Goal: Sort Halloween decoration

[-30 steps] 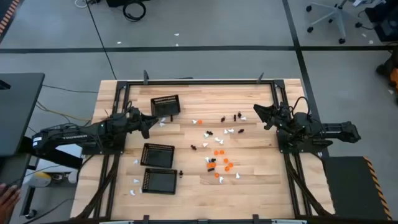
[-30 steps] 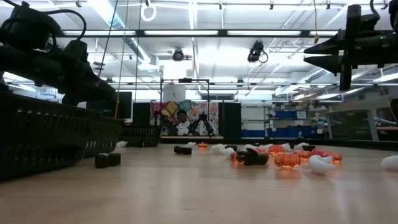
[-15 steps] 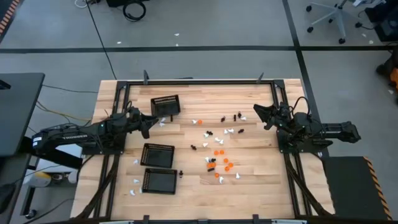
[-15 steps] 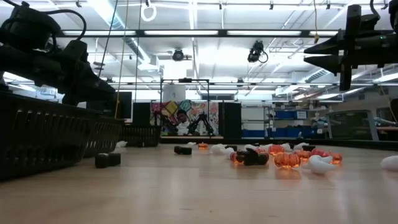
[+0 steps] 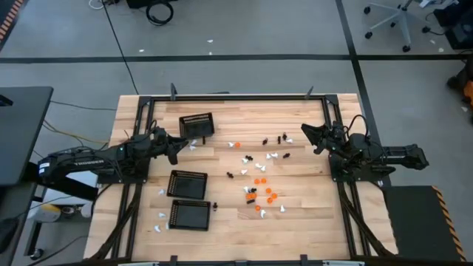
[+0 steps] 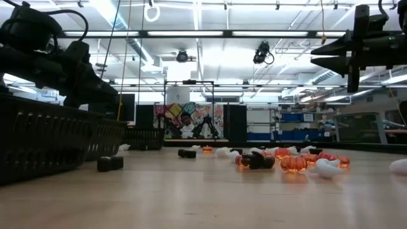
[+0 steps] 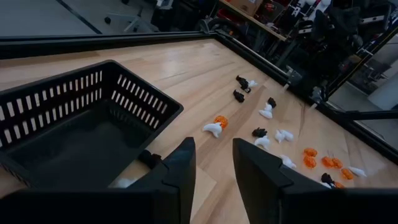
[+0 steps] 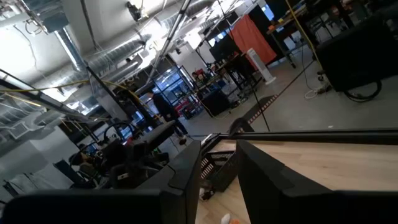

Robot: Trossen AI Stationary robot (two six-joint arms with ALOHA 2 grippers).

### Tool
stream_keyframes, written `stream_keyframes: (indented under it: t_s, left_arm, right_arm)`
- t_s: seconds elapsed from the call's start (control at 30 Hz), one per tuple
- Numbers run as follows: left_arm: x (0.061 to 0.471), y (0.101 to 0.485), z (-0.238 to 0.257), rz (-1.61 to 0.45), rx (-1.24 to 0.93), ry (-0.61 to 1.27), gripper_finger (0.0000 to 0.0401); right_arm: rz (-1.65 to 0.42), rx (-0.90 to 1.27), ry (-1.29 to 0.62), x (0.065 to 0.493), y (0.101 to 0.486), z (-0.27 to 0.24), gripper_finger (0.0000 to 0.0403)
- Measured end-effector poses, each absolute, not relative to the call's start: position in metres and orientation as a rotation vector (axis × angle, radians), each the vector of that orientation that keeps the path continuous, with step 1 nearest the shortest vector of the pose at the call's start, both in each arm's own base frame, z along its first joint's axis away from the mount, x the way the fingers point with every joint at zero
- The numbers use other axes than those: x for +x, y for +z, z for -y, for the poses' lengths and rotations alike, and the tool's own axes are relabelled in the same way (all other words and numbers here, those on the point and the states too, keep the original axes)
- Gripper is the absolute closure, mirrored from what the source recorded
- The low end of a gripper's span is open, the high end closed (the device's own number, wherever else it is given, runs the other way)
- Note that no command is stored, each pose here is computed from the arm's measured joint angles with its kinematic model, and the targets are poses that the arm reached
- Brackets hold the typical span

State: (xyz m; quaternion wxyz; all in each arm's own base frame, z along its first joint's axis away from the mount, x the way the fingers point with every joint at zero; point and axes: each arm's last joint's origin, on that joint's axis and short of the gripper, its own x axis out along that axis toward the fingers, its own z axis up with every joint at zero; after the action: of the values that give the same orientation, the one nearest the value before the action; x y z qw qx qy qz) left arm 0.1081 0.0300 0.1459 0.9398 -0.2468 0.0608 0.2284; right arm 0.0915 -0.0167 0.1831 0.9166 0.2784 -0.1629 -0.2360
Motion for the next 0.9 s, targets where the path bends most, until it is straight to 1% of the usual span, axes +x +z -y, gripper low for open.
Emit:
stream_keyframes:
  t_s: [0.57,0.8,0.9]
  left_arm:
    - [0.1081,0.1462,-0.0300,-0.116,-0.526,0.467,0.0287]
    - [0.1084,0.1474,-0.0300,-0.028,-0.836,0.483,0.0287]
    - [0.1084,0.1474,-0.0300,-0.008,-0.921,0.487,0.0287]
  right_arm:
    - [0.335,0.573,-0.485,0.0915,0.1831,0.0167,0.0296]
    - [0.336,0.573,-0.485,0.0915,0.1832,0.0167,0.0296]
    - [0.335,0.573,-0.485,0.0915,0.1831,0.0167,0.0296]
